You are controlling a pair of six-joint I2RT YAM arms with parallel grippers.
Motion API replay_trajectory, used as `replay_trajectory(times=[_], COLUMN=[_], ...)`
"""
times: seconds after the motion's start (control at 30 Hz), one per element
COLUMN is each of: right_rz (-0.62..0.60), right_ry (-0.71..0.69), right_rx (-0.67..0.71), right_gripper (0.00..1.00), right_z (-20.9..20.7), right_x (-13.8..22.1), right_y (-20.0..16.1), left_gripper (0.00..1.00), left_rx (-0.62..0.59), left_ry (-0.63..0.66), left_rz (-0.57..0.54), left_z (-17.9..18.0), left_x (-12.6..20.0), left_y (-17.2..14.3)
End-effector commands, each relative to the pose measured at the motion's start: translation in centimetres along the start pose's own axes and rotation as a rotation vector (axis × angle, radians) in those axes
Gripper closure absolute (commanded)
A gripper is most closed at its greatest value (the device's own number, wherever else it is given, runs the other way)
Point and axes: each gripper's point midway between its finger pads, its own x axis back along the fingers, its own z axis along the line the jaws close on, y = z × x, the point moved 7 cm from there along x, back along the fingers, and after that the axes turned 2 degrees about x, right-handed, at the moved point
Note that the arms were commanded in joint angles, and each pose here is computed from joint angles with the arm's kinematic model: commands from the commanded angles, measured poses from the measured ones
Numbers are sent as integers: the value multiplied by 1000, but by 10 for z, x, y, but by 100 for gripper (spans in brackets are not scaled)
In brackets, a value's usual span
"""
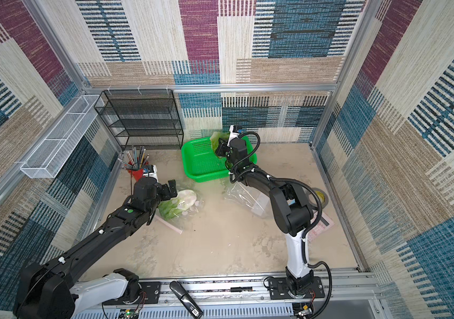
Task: Open the zip-top bag and take out the chinese cabbages
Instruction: Place the Chinese cabbage in the basket.
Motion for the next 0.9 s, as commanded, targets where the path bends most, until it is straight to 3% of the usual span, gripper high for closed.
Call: replay_trajectory(times=[0.0, 0.33, 0.43, 0.57, 0.63, 0.87], right_rz=[4, 72, 127, 128, 122, 70], right_ry=[-38, -109, -108, -111, -111, 46], right_rx=[-27, -126, -138, -125, -111, -39], right_gripper=[100, 100, 96, 74, 55, 23], right_z=[-8, -32, -37, -40, -39, -4], right_x=[-14, -40, -48, -42, -37, -15], right_y=[-11, -49, -62, -63, -59, -15], left_gripper=[1, 1, 1, 1, 1, 1], left_rx=[40, 125, 166, 235, 279, 394], left_ry=[61, 137, 145, 180, 200, 230], left_rz=[37, 97, 117, 143, 153, 150], left_z=[17, 54, 64, 81, 90, 107], left_x=[1, 8, 8, 7, 7, 9], left_y=[-9, -23, -26, -31, -33, -36])
